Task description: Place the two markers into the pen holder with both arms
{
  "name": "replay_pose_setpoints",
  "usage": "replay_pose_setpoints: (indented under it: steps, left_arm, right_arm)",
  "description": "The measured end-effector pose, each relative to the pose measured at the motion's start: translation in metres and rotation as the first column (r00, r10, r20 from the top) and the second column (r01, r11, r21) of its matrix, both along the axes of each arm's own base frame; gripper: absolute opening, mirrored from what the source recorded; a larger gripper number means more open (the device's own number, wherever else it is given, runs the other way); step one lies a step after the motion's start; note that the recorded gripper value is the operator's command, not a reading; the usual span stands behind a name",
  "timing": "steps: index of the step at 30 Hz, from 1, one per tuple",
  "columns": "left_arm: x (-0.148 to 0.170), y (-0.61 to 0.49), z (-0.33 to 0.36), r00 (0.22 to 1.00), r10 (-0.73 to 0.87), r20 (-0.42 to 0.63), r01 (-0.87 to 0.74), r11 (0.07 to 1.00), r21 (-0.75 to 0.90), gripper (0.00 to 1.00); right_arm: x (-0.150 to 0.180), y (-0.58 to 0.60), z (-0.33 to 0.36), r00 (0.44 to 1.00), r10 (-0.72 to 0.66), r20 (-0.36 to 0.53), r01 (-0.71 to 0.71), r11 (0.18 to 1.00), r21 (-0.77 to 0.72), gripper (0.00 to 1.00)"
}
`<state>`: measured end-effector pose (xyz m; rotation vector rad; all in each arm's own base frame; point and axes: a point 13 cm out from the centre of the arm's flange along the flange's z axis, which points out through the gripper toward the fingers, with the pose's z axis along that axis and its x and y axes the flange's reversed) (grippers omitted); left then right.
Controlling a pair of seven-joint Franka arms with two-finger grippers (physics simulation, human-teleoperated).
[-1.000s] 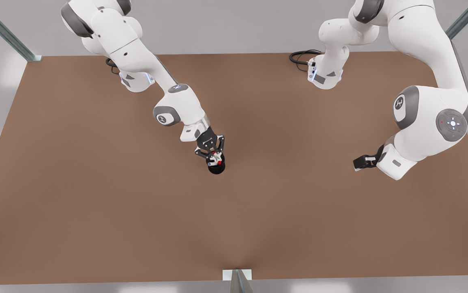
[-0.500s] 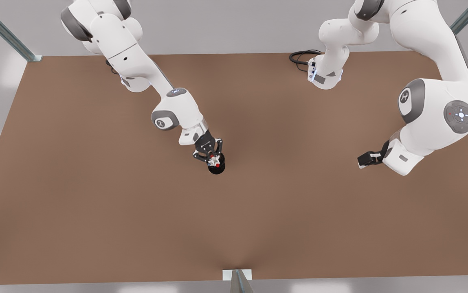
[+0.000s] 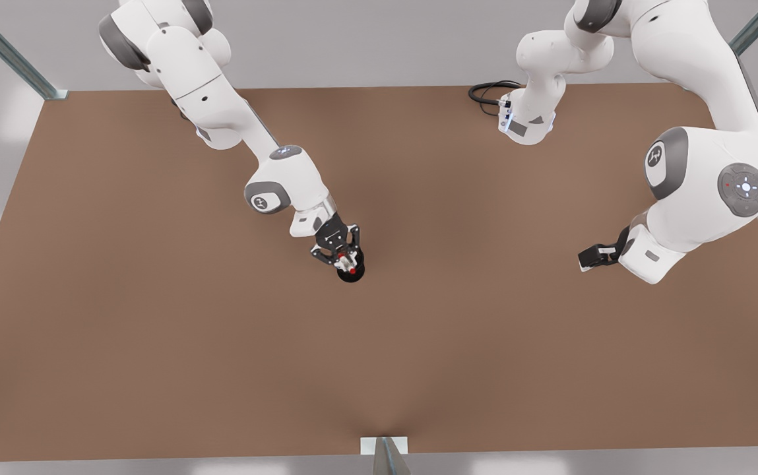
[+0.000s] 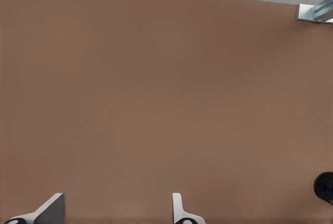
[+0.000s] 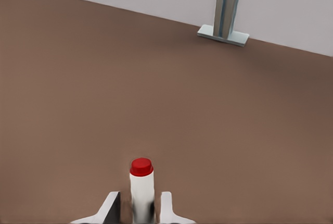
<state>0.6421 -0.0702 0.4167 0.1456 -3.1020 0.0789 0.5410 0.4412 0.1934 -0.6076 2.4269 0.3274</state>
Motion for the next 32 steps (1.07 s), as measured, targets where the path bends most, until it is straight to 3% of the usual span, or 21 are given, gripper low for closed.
replay_pose_setpoints:
  steps: [7,9,11,13,14,16,17,19,21,25,32]
  left_arm:
    - [-0.001,-0.001,0.0,1.0,0.001,-0.001,-0.001,1.0,-0.001,1.0]
    - [-0.001,-0.003,0.003,1.0,-0.001,0.002,0.001,1.0,-0.003,1.0]
    - [-0.003,-0.005,0.008,1.0,0.001,0.007,-0.001,1.0,-0.016,1.0]
    - [-0.003,-0.009,0.008,1.0,-0.001,0.006,0.001,1.0,-0.024,1.0]
    - [-0.003,-0.011,0.007,1.0,-0.003,0.004,0.004,1.0,-0.026,1.0]
    - [-0.003,-0.013,0.007,1.0,-0.01,0.005,0.01,0.999,-0.03,1.0]
    - [-0.003,-0.013,0.007,1.0,-0.014,0.005,0.014,0.999,-0.031,1.0]
    - [-0.003,-0.013,0.007,1.0,-0.02,0.005,0.021,0.999,-0.033,1.0]
    - [-0.003,-0.013,0.007,1.0,-0.026,0.006,0.026,0.999,-0.035,1.0]
    - [-0.003,-0.014,0.007,0.999,-0.036,0.006,0.036,0.999,-0.036,1.0]
    - [-0.003,-0.015,0.006,0.999,-0.049,0.003,0.049,0.998,-0.037,1.0]
  right_arm:
    - [0.002,-0.003,0.0,1.0,0.007,0.009,-0.007,1.0,-0.011,1.0]
    - [0.018,-0.006,0.013,0.999,-0.01,0.033,0.01,1.0,0.0,1.0]
    - [0.03,0.003,0.044,0.997,-0.031,0.068,0.031,0.999,0.008,1.0]
    - [0.071,0.043,0.156,0.981,-0.164,0.102,0.152,0.982,0.115,1.0]
    - [0.111,0.018,0.212,0.949,-0.307,0.074,0.292,0.942,0.166,1.0]
    - [0.183,-0.166,0.311,0.772,-0.635,-0.014,0.626,0.757,0.186,1.0]
    - [0.192,-0.264,0.344,0.664,-0.745,-0.064,0.744,0.649,0.162,1.0]
    - [0.178,-0.401,0.346,0.499,-0.848,-0.177,0.865,0.498,0.049,1.0]
    - [0.155,-0.449,0.305,0.429,-0.859,-0.28,0.876,0.471,-0.105,1.0]
    - [0.178,-0.411,0.277,0.486,-0.782,-0.389,0.762,0.598,-0.249,1.0]
    - [0.137,-0.386,0.263,0.558,-0.676,-0.482,0.576,0.733,-0.361,1.0]
